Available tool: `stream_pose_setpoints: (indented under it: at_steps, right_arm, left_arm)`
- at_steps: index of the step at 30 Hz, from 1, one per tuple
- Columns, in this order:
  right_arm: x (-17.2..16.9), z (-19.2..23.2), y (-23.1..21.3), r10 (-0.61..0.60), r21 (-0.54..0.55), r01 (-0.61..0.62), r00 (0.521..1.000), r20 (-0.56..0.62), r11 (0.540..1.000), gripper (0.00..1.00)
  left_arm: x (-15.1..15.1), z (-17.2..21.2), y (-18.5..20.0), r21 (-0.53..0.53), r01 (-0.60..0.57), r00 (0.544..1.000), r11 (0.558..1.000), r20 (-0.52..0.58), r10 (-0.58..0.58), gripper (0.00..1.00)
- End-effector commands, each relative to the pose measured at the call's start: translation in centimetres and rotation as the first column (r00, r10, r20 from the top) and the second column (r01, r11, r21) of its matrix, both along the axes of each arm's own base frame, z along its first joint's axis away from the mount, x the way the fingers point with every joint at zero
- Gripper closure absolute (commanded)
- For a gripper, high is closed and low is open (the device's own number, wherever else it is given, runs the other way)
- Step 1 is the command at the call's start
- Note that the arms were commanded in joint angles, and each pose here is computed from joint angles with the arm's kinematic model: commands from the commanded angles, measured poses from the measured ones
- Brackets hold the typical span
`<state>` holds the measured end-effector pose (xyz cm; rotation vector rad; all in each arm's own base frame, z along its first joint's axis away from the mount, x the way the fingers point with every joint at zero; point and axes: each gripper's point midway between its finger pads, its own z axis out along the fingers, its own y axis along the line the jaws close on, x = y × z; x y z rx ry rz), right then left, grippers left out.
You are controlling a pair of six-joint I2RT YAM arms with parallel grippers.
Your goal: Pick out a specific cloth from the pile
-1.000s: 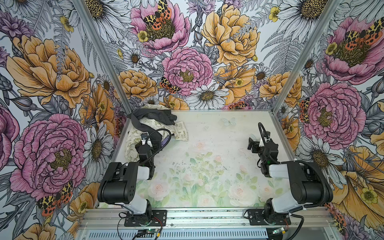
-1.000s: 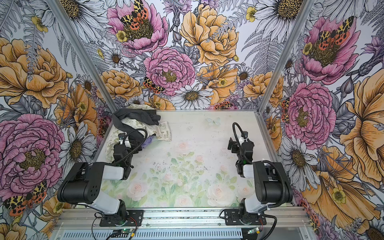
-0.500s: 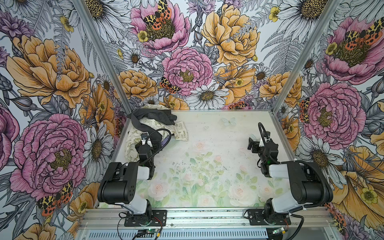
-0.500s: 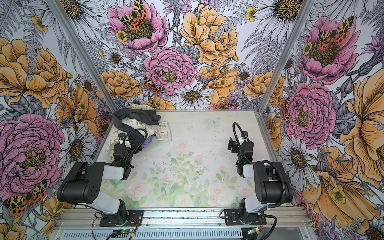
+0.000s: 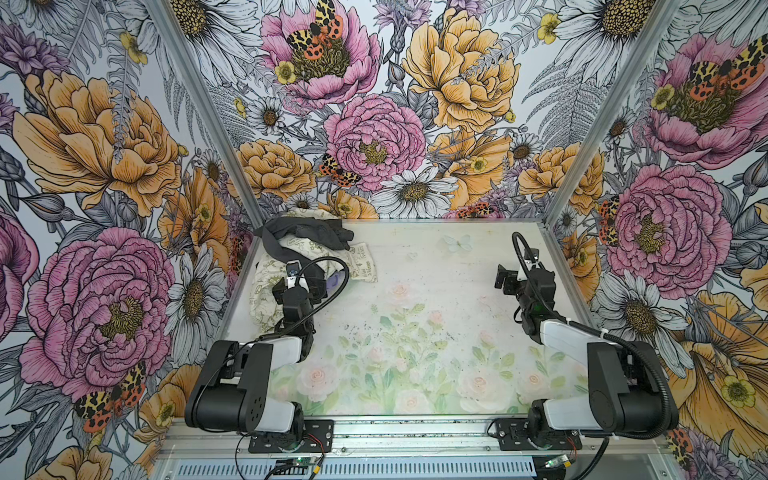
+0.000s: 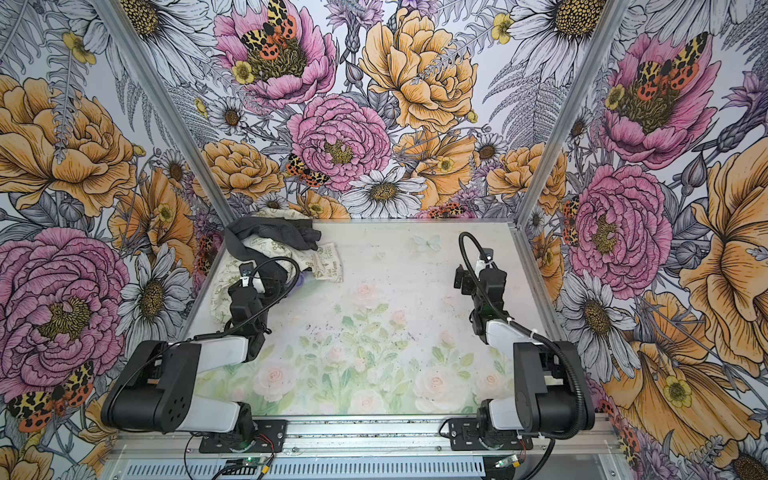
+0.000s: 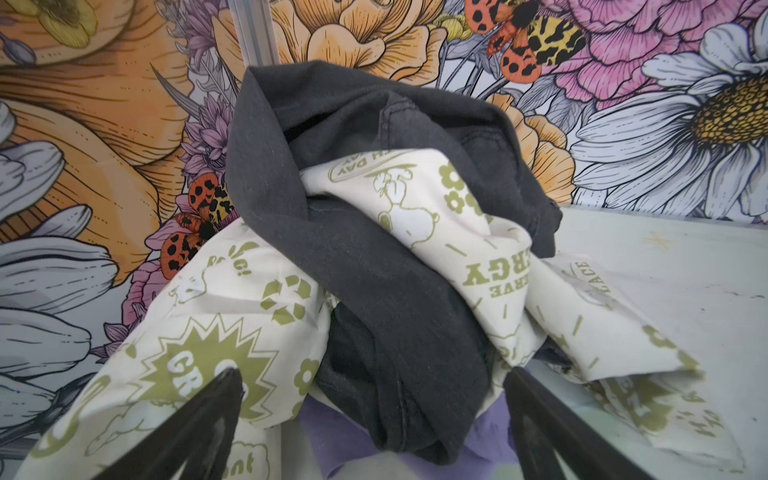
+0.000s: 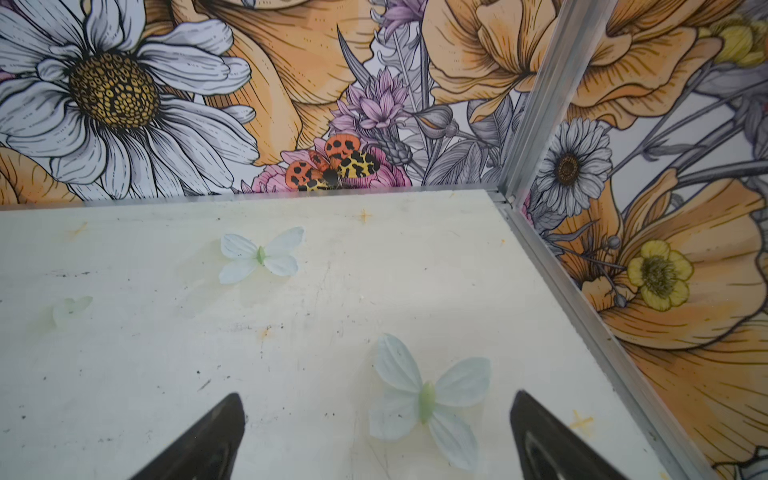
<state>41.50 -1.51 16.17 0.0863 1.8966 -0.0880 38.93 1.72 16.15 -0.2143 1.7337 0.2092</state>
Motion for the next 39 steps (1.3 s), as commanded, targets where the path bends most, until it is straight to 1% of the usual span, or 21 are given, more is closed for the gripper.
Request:
stream_pose_setpoints:
  at_steps: [1,4,7,10,13,16,17,18,20,22,24,27,29,30,33,34,38,39]
  right_arm:
    - [-0.7,0.9,0.1,-0.018,-0.028,0.015,0.995,-0.094,1.000,0.00]
    - [-0.7,2.8,0.6,-0.004,-0.021,0.001,0.993,-0.115,1.000,0.00]
    - [-0.8,4.6,0.6,-0.025,0.002,0.025,0.989,-0.144,1.000,0.00]
    - [-1.0,6.0,1.0,-0.008,0.024,0.012,0.988,-0.156,1.000,0.00]
    - [-1.5,7.3,0.9,-0.013,0.061,0.023,0.986,-0.167,0.998,0.00]
    - [-2.0,7.3,0.4,-0.030,0.126,0.057,0.979,-0.201,0.990,0.01]
    - [-2.2,7.3,0.3,-0.021,0.149,0.053,0.978,-0.210,0.987,0.00]
    - [-2.3,7.4,0.7,0.024,0.172,0.014,0.976,-0.216,0.985,0.01]
    - [-2.6,8.1,1.4,0.084,0.203,-0.042,0.976,-0.202,0.978,0.01]
    - [-2.7,8.8,2.0,0.113,0.225,-0.070,0.976,-0.185,0.972,0.00]
    - [-2.9,9.6,2.6,0.135,0.256,-0.088,0.975,-0.174,0.963,0.01]
    - [-3.1,11.1,3.6,0.168,0.295,-0.121,0.976,-0.140,0.948,0.00]
    - [-3.4,12.0,4.3,0.188,0.316,-0.142,0.975,-0.118,0.938,0.01]
    - [-3.5,12.5,4.7,0.199,0.325,-0.155,0.974,-0.109,0.933,0.00]
    - [-4.0,13.5,6.1,0.232,0.350,-0.188,0.969,-0.088,0.917,0.01]
    - [-4.2,13.7,6.5,0.244,0.357,-0.200,0.966,-0.083,0.913,0.01]
    - [-4.9,14.2,7.9,0.273,0.384,-0.227,0.960,-0.068,0.895,0.01]
    - [-5.0,14.1,8.2,0.280,0.392,-0.232,0.958,-0.069,0.890,0.01]
  left_arm:
    - [-0.6,1.6,0.3,0.022,-0.051,0.996,0.998,-0.072,0.053,0.01]
    - [-1.7,3.7,-0.2,0.007,-0.064,0.995,0.998,-0.078,0.065,0.01]
    - [-3.0,6.3,-0.7,-0.035,-0.075,0.994,0.997,-0.084,0.072,0.01]
    - [-4.5,8.5,-1.0,-0.114,-0.096,0.991,0.989,-0.101,0.084,0.01]
    - [-6.0,10.2,-1.4,-0.238,-0.106,0.991,0.965,-0.107,0.083,0.01]
    - [-7.3,10.8,-2.5,-0.399,-0.080,0.993,0.913,-0.107,0.040,0.01]
    - [-7.7,10.8,-3.2,-0.457,-0.065,0.994,0.887,-0.104,0.019,0.02]
    - [-8.1,10.8,-4.0,-0.502,-0.037,0.995,0.864,-0.100,-0.016,0.01]
    - [-8.9,10.4,-5.1,-0.569,-0.023,0.992,0.822,-0.114,-0.051,0.01]
    - [-9.6,9.9,-5.6,-0.606,-0.034,0.987,0.795,-0.148,-0.070,0.01]
    - [-10.4,9.1,-5.8,-0.634,-0.071,0.977,0.770,-0.201,-0.075,0.01]
    - [-10.9,8.1,-6.9,-0.675,-0.065,0.962,0.735,-0.239,-0.134,0.01]
    - [-11.3,7.0,-7.7,-0.715,-0.079,0.950,0.695,-0.266,-0.166,0.02]
    - [-11.3,6.4,-7.8,-0.731,-0.096,0.946,0.675,-0.279,-0.167,0.02]
    - [-11.2,4.5,-7.8,-0.742,-0.154,0.933,0.652,-0.327,-0.152,0.02]
    - [-11.0,4.0,-7.9,-0.751,-0.170,0.930,0.637,-0.336,-0.148,0.02]
    - [-9.7,2.2,-7.5,-0.799,-0.207,0.939,0.564,-0.325,-0.116,0.03]
    - [-9.2,1.9,-7.2,-0.817,-0.208,0.945,0.538,-0.309,-0.105,0.04]
